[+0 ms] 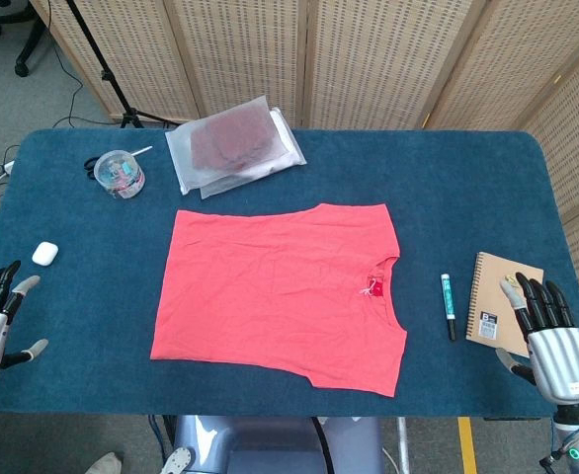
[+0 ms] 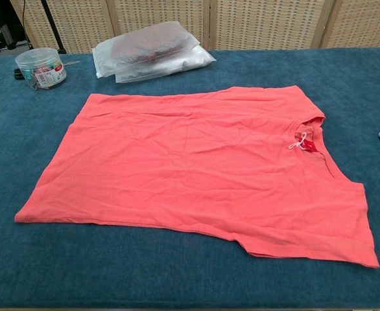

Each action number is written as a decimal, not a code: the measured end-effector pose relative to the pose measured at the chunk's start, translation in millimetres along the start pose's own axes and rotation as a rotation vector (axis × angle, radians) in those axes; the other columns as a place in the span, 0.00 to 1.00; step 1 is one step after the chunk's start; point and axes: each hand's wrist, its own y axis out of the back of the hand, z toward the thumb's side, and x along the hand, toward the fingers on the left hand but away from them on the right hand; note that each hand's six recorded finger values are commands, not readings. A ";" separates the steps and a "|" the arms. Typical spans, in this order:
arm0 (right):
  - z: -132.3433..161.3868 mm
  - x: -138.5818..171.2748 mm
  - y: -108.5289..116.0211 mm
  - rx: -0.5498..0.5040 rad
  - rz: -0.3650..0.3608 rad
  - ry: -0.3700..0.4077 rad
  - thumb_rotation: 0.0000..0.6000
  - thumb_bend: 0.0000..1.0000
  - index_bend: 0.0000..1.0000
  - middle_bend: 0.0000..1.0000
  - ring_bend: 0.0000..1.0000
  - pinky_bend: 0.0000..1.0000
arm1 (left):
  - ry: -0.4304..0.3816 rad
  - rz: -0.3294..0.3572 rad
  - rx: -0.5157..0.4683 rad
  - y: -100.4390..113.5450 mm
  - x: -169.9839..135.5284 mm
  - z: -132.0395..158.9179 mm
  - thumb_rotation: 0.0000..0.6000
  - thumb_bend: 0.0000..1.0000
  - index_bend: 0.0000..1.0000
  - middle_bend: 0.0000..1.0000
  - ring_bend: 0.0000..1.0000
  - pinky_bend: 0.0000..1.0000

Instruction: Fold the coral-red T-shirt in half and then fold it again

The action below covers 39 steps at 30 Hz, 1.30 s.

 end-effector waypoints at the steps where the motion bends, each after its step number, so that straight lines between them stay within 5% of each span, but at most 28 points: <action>1: 0.3 0.4 -0.7 0.001 0.005 -0.001 1.00 0.00 0.00 0.00 0.00 0.00 | 0.002 -0.001 0.001 -0.2 0.0 -0.3 1.00 0.00 0.00 0.00 0.00 0.00; 9: 12.1 5.5 -11.2 -0.019 0.072 0.034 1.00 0.00 0.05 0.00 0.00 0.00 | 0.006 0.001 -0.002 0.6 -1.1 -0.2 1.00 0.00 0.00 0.00 0.00 0.00; 19: 66.2 12.8 -50.5 -0.116 0.253 0.318 1.00 0.00 0.22 0.00 0.00 0.00 | 0.027 0.004 -0.009 2.1 2.3 -4.3 1.00 0.00 0.00 0.00 0.00 0.00; 29: 113.2 10.6 -101.6 0.000 0.285 0.482 1.00 0.00 0.28 0.00 0.00 0.00 | 0.046 -0.011 0.002 -3.4 5.5 -6.6 1.00 0.00 0.00 0.00 0.00 0.00; 39: 132.3 10.5 -119.5 0.018 0.307 0.550 1.00 0.00 0.30 0.01 0.00 0.00 | 0.053 -0.023 0.013 -8.1 6.5 -6.9 1.00 0.00 0.00 0.00 0.00 0.00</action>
